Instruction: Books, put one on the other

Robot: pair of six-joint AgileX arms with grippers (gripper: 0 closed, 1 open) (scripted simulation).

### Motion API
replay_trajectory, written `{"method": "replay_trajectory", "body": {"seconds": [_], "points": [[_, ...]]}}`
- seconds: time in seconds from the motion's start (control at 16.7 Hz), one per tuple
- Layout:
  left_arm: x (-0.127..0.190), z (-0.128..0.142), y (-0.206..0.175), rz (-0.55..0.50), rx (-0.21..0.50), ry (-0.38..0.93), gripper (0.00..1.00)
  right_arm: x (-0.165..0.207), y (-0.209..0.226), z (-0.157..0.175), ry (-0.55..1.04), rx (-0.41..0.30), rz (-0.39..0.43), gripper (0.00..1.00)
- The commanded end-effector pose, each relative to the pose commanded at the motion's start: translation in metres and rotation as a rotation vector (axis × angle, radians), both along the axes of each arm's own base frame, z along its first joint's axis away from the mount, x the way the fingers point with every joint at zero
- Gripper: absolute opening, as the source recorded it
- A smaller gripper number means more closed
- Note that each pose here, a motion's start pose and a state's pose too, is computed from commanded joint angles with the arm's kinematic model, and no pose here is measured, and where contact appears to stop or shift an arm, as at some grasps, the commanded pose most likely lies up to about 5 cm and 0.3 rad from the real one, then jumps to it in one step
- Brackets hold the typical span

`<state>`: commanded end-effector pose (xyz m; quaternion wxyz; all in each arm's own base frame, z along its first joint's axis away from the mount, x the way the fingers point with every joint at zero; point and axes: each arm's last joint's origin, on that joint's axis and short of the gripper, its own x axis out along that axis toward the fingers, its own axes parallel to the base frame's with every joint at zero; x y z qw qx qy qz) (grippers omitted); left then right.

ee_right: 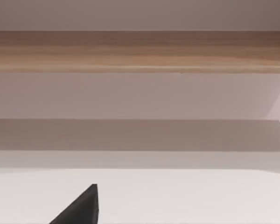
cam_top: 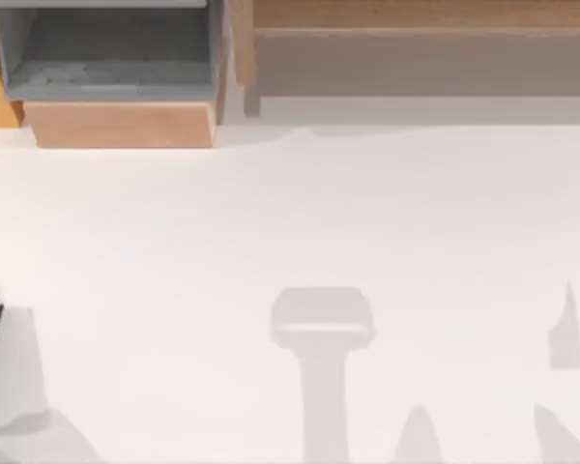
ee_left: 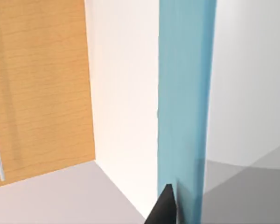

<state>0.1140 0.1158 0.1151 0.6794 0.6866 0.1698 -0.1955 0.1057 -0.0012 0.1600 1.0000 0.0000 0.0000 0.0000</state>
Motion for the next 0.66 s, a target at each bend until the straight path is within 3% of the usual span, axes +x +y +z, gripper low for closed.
{"method": "replay_trajectory", "body": {"seconds": [0.3,0.66], "points": [[0.0,0.0,0.0,0.0,0.0,0.0,0.98,0.0,0.0,0.0,0.0,0.0,0.0,1.0],[0.0,0.0,0.0,0.0,0.0,0.0,1.0,0.0,0.0,0.0,0.0,0.0,0.0,1.0]]}}
